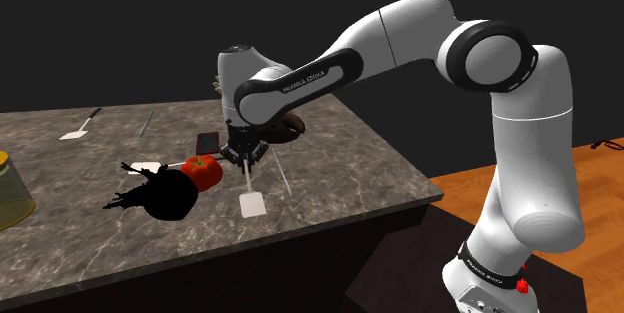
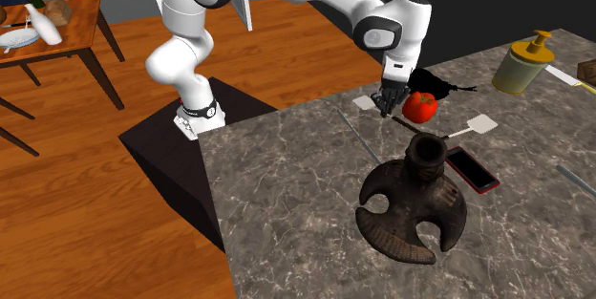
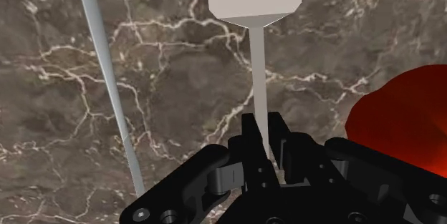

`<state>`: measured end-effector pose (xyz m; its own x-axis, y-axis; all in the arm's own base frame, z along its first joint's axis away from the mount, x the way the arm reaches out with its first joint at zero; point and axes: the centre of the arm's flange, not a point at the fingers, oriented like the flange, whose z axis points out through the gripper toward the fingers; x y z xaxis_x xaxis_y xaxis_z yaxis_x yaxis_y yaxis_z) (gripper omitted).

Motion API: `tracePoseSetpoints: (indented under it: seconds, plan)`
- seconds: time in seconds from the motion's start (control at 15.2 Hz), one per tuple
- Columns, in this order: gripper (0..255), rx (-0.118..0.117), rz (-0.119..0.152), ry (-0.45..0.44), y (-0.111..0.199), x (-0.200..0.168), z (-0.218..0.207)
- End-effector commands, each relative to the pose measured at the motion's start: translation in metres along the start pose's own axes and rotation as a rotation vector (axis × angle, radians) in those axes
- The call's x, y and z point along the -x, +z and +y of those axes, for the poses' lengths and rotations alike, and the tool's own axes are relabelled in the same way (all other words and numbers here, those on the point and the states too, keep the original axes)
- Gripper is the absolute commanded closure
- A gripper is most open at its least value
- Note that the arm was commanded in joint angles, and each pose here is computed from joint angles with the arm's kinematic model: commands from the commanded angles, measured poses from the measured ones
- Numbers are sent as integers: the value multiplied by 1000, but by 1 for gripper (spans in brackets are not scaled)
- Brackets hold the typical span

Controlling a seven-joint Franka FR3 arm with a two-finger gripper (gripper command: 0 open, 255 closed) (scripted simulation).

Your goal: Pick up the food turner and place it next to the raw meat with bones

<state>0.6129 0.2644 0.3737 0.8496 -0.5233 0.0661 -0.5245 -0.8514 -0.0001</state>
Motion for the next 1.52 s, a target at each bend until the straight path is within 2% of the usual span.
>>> tracePoseSetpoints:
  seconds: [0.0,0.2,0.73,0.79,1.12,1.39,1.45]
  plan:
    - [255,0,0,0,10,0,0]
    - [255,0,0,0,23,1,0]
    - [255,0,0,0,23,1,0]
    - [0,0,0,0,23,1,0]
    - [0,0,0,0,23,1,0]
    - [0,0,0,0,-27,1,0]
    - [0,0,0,0,-27,1,0]
